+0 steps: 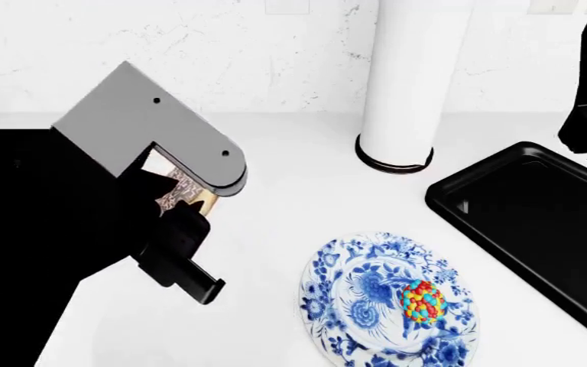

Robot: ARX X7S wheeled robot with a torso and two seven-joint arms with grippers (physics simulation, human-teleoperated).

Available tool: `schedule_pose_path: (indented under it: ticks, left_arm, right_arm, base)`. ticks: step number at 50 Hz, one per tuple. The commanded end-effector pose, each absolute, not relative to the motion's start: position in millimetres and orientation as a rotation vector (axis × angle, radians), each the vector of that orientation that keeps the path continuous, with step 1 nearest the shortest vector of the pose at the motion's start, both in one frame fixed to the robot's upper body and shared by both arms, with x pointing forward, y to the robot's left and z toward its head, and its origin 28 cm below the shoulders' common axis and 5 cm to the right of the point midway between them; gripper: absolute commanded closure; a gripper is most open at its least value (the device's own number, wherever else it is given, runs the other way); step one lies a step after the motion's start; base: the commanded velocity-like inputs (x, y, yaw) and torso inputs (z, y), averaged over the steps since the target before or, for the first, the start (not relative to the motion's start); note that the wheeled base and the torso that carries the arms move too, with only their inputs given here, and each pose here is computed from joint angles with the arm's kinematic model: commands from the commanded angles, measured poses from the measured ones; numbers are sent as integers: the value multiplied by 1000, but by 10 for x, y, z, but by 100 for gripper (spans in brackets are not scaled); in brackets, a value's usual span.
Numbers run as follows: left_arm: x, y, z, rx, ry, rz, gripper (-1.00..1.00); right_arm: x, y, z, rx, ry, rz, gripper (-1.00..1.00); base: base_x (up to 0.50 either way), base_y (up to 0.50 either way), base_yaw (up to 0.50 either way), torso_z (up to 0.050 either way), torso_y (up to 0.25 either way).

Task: Move the dessert items from the plate to the tray.

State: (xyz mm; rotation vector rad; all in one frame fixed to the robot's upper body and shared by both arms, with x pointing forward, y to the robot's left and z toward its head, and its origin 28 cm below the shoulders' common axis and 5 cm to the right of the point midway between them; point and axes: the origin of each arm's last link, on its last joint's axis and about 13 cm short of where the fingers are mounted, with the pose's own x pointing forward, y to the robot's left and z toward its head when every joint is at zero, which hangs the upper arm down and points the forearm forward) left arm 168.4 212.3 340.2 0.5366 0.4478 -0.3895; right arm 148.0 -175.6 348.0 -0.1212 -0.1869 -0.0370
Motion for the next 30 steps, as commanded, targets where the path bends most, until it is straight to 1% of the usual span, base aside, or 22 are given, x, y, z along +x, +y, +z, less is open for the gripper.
schedule_pose_path:
  ticks: [1, 18, 30]
  left_arm:
    - [1692, 2175, 3517, 548, 403, -338, 100]
    - [1723, 2217, 3578, 562, 322, -282, 100]
    - [1728, 2247, 3581, 545, 297, -276, 100]
  right_arm:
    - [1657, -1750, 3474, -89, -21, 39, -100]
    - [1749, -1685, 3558, -191, 249, 183, -100]
    - [1725, -1651, 3539, -213, 372, 254, -100]
  base:
    - [0, 0, 0, 0, 0]
    - [0, 0, 0, 0, 0]
    - [0, 0, 0, 0, 0]
